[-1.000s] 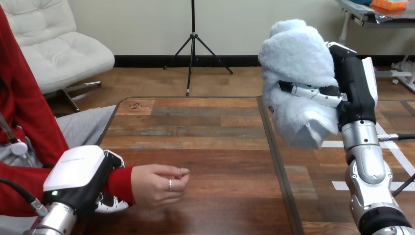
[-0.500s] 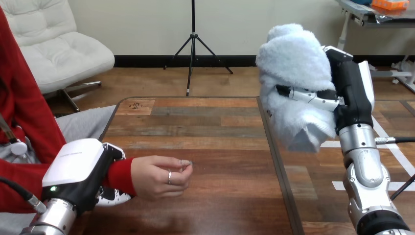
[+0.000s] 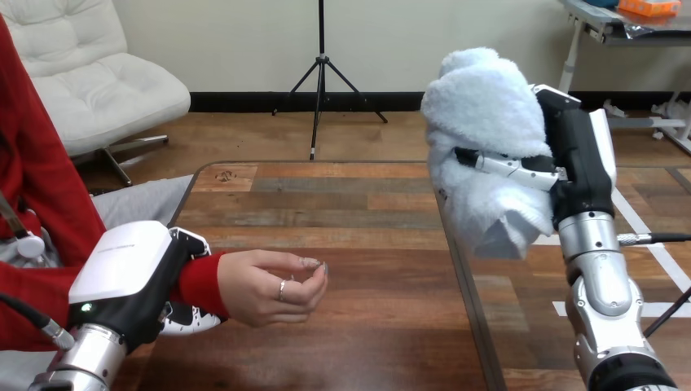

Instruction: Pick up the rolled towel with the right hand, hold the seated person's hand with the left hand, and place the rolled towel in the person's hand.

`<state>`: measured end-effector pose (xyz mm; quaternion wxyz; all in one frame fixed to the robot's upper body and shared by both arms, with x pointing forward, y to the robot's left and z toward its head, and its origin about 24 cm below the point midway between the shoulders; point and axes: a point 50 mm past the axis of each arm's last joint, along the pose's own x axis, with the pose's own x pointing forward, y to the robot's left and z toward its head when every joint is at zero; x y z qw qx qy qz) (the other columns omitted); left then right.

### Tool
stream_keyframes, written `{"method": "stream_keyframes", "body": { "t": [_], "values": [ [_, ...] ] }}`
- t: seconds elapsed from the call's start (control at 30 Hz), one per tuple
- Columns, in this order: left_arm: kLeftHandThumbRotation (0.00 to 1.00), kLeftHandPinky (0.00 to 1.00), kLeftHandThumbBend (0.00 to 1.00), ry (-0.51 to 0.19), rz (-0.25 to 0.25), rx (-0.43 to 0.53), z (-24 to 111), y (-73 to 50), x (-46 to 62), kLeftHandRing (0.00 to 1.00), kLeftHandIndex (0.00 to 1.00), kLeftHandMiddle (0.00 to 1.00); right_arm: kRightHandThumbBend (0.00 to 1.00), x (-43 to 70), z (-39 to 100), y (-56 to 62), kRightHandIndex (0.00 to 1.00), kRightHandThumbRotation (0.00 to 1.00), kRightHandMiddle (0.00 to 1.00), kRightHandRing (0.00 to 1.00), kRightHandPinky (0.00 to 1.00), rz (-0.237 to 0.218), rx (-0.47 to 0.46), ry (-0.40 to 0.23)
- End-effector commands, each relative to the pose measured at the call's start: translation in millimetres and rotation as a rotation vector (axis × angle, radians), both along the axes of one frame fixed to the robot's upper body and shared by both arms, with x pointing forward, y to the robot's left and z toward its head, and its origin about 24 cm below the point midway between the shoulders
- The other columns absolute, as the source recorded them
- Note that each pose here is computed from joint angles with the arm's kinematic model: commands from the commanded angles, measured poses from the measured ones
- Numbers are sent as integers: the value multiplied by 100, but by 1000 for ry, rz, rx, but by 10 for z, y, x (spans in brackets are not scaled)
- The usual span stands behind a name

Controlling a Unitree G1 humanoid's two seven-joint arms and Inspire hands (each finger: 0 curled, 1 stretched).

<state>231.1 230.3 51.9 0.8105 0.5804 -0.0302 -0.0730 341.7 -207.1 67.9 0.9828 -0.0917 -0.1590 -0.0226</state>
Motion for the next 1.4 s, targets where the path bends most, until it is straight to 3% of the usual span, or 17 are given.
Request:
{"method": "stream_keyframes", "body": {
  "t": [0.0,1.37],
  "values": [
    [0,23,64,-272,-77,-20,577,-113,176,28,34,34,78,92,286,94,41,0,37,30,25,25,8,-119],
    [0,22,69,-316,-130,-39,658,-245,261,26,31,31,77,60,222,444,41,0,35,29,24,77,-2,-132]
  ]
}}
